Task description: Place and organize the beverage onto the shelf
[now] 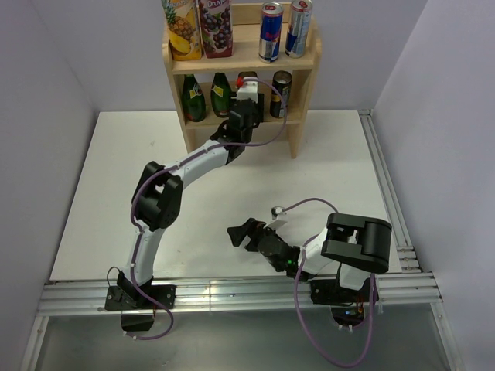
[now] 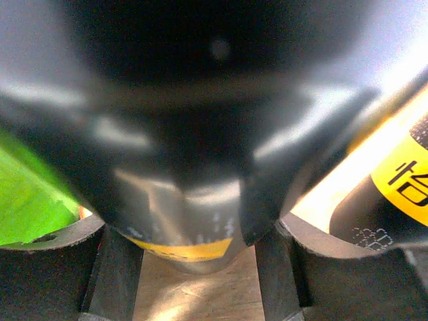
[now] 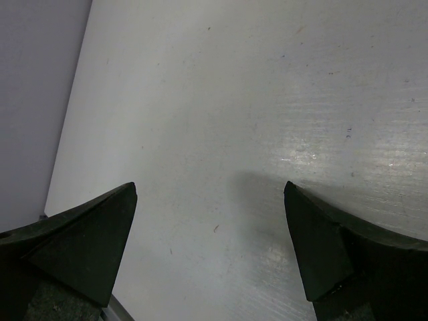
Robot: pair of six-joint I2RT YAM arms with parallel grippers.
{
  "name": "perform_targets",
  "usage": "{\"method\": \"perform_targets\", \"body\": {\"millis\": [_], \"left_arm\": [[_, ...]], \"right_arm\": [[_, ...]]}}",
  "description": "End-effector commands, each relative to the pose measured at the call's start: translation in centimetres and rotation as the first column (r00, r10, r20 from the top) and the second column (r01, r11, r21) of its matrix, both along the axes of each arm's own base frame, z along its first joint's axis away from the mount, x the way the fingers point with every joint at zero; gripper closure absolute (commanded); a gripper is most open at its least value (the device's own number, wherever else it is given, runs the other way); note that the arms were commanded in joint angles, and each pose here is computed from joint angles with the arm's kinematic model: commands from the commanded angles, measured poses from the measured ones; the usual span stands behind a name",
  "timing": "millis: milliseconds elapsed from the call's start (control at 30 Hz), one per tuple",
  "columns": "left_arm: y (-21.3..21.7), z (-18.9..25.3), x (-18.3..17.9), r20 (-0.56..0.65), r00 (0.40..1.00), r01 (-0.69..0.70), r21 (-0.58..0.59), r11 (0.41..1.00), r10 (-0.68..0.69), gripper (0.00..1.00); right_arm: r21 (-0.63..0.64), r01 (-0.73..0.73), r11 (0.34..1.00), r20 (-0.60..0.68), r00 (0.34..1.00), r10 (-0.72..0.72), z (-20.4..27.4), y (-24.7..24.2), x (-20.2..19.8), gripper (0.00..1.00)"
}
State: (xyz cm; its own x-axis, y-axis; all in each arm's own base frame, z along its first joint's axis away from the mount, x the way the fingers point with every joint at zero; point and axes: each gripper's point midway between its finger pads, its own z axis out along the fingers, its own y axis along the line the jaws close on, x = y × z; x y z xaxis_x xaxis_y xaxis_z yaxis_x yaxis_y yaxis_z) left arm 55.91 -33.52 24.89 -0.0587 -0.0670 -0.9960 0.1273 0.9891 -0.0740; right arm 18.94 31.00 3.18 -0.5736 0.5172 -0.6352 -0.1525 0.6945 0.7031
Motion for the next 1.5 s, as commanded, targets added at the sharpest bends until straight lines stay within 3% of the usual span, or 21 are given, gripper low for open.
{"method": "perform_targets", "body": {"millis": [0,233,500,1467], "left_arm": [[-0.8,3.5,0.2,0.085,0.996,0.047,-0.111,0.993,-0.038,0.94],[-1.6,2.2,0.2,0.067,0.995,0.081,-0.118,0.99,-0.073,0.86],[-3.3,1.3,0.1,0.049,0.989,0.145,-0.137,0.98,-0.14,1.0],[-9.0,-1.4,-0.5,0.017,0.964,0.266,-0.101,0.959,-0.266,1.0]], "right_arm": [[-0.393,-0.083,0.916,-0.189,0.982,0.008,-9.8,-7.1,-3.9,0.0],[-0.399,-0.073,0.914,-0.185,0.983,-0.002,-9.8,-7.5,-3.9,0.0],[-0.404,-0.066,0.913,-0.184,0.983,-0.01,-9.9,-7.6,-3.9,0.0],[-0.41,-0.056,0.91,-0.181,0.983,-0.02,-10.1,-8.0,-3.9,0.0]]}}
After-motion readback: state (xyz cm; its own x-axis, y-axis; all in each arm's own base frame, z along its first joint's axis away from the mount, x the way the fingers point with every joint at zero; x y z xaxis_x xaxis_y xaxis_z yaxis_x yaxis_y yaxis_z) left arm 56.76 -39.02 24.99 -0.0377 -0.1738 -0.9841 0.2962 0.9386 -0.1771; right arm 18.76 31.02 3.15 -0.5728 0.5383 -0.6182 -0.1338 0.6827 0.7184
